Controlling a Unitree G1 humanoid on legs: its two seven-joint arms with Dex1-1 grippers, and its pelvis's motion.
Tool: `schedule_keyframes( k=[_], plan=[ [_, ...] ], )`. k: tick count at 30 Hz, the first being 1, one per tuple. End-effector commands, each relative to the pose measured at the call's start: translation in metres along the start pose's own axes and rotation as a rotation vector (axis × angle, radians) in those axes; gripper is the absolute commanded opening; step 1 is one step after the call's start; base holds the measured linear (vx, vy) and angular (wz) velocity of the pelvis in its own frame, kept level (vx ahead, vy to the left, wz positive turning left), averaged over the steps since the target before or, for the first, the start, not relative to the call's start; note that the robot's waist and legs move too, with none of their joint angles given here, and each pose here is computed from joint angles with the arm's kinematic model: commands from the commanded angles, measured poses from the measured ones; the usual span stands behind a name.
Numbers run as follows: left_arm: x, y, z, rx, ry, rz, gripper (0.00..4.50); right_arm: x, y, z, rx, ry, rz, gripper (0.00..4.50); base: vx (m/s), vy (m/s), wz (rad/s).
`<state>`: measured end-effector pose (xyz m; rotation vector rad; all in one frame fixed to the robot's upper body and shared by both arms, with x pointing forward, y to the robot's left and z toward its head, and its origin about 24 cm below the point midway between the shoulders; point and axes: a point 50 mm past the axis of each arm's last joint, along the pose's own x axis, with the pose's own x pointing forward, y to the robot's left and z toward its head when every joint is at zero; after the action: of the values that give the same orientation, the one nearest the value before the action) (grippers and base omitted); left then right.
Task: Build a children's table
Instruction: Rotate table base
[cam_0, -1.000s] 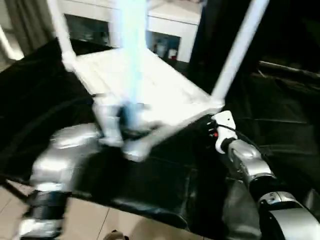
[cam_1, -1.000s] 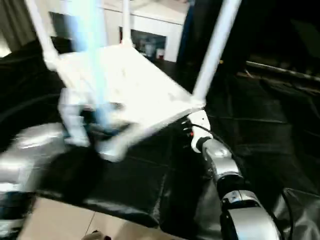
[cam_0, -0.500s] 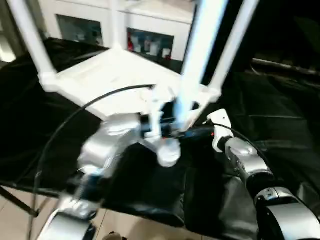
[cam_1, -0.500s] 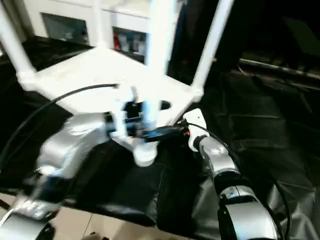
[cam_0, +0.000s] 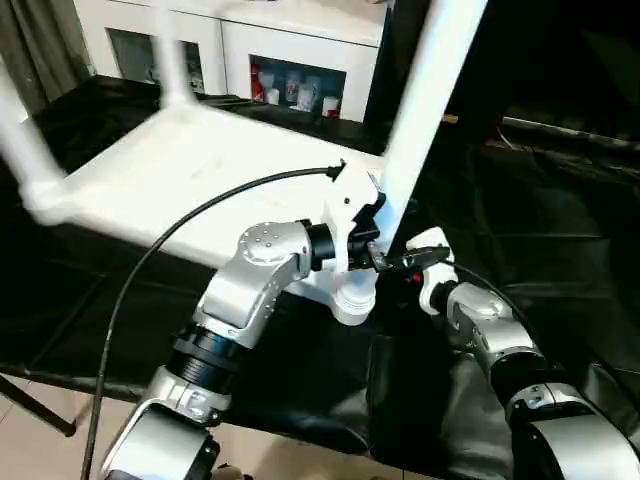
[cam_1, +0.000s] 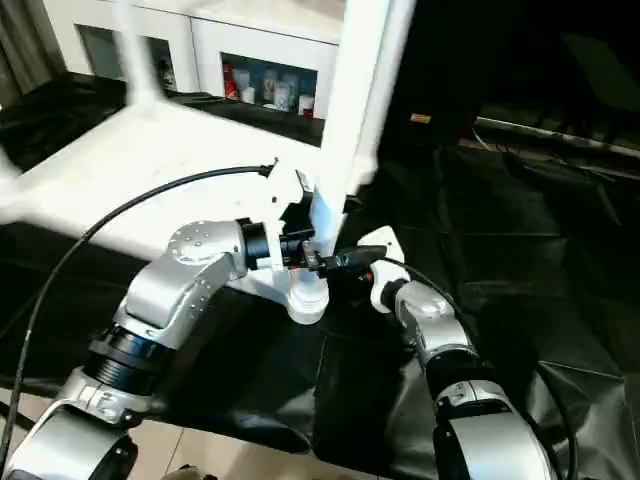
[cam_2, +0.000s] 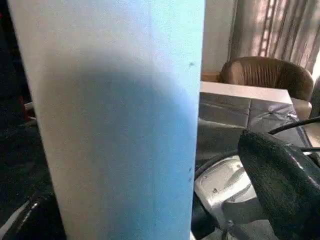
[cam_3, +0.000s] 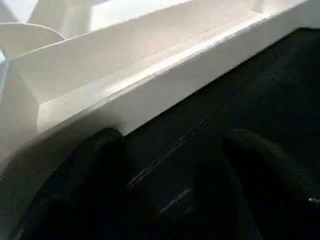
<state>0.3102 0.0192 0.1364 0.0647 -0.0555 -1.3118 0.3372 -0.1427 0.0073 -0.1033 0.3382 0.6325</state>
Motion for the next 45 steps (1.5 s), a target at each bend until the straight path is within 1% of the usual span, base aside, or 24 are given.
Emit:
schedule_keyframes(
  k=[1,2,5,6,8,11,12,14,16,19,20,23,24,26,28,30,31,32,33,37,38,41,43,45],
  plan=[
    [0.023,-0.015,0.002,0.029,0.015,-0.085,4.44,0.019,0.024,0.020,-0.070,-0.054,0.095,3.78,0.000,0.000,0.00],
    [0.022,-0.012,0.001,0.036,0.022,-0.064,4.44,0.018,0.019,0.020,-0.076,-0.042,0.046,3.78,0.000,0.000,0.00],
    [0.017,-0.003,-0.002,0.061,0.050,-0.009,4.44,0.015,0.008,0.023,-0.085,-0.048,-0.050,3.78,0.000,0.000,0.00],
    [0.010,0.005,-0.007,0.095,0.093,0.030,4.44,0.012,-0.002,0.025,-0.082,-0.058,-0.118,3.78,0.000,0.000,0.00],
    [-0.006,0.015,-0.018,0.136,0.178,0.047,4.44,0.005,-0.018,0.032,-0.055,-0.090,-0.197,3.78,0.000,0.000,0.00],
    [-0.016,0.015,-0.024,0.132,0.215,0.023,4.44,0.000,-0.026,0.035,-0.029,-0.112,-0.213,3.78,0.000,0.000,0.00],
    [-0.022,0.015,-0.027,0.128,0.228,0.016,4.44,-0.003,-0.031,0.037,-0.021,-0.125,-0.222,3.78,0.000,0.000,0.00],
    [-0.041,0.011,-0.033,0.091,0.231,-0.053,4.44,-0.015,-0.045,0.042,-0.012,-0.155,-0.211,3.78,0.000,0.000,0.00],
    [-0.048,0.009,-0.034,0.082,0.223,-0.081,4.44,-0.020,-0.048,0.041,-0.017,-0.157,-0.186,3.78,0.000,0.000,0.00],
    [-0.062,0.012,-0.045,0.038,0.313,-0.110,4.44,-0.029,-0.052,0.036,-0.064,-0.125,-0.119,3.78,0.000,0.000,0.00],
    [-0.066,0.013,-0.048,0.036,0.338,-0.130,4.44,-0.031,-0.052,0.034,-0.076,-0.115,-0.106,3.78,0.000,0.000,0.00],
    [-0.075,0.020,-0.056,0.085,0.427,-0.143,4.07,-0.035,-0.053,0.032,-0.103,-0.095,-0.068,3.78,0.000,0.000,0.00],
    [-0.077,0.023,-0.058,0.092,0.456,-0.144,4.07,-0.036,-0.052,0.031,-0.109,-0.087,-0.046,3.78,0.000,0.000,0.00],
    [-0.079,0.029,-0.061,0.108,0.492,-0.143,3.98,-0.039,-0.048,0.028,-0.139,-0.067,0.043,3.78,0.000,0.000,0.00],
    [-0.079,0.033,-0.061,0.115,0.505,-0.146,3.70,-0.041,-0.043,0.027,-0.157,-0.053,0.114,3.78,0.000,0.000,0.00],
    [-0.078,0.038,-0.061,0.120,0.528,-0.155,3.61,-0.045,-0.037,0.026,-0.181,-0.036,0.217,3.78,0.000,0.000,0.00],
    [-0.078,0.038,-0.061,0.121,0.530,-0.155,3.51,-0.046,-0.036,0.026,-0.184,-0.035,0.222,3.78,0.000,0.000,0.00],
    [-0.079,0.042,-0.062,0.131,0.549,-0.152,3.51,-0.051,-0.033,0.027,-0.199,-0.025,0.295,3.78,0.000,0.000,0.00],
    [-0.080,0.044,-0.062,0.134,0.556,-0.151,3.28,-0.054,-0.031,0.027,-0.201,-0.022,0.322,3.78,0.000,0.000,0.00],
    [-0.083,0.052,-0.063,0.145,0.576,-0.141,3.12,-0.067,-0.024,0.029,-0.212,0.006,0.452,3.78,0.000,0.000,0.00],
    [-0.084,0.053,-0.064,0.133,0.586,-0.147,2.85,-0.072,-0.022,0.028,-0.215,0.026,0.486,3.78,0.000,0.000,0.00],
    [-0.087,0.054,-0.069,0.121,0.607,-0.158,2.65,-0.079,-0.015,0.026,-0.215,0.056,0.542,3.78,0.000,0.000,0.00],
    [-0.088,0.055,-0.070,0.120,0.618,-0.161,2.40,-0.080,-0.013,0.027,-0.216,0.060,0.549,3.78,0.000,0.000,0.00],
    [-0.089,0.057,-0.071,0.124,0.632,-0.161,2.32,-0.082,-0.012,0.028,-0.218,0.064,0.553,3.78,0.000,0.000,0.00]
  ],
)
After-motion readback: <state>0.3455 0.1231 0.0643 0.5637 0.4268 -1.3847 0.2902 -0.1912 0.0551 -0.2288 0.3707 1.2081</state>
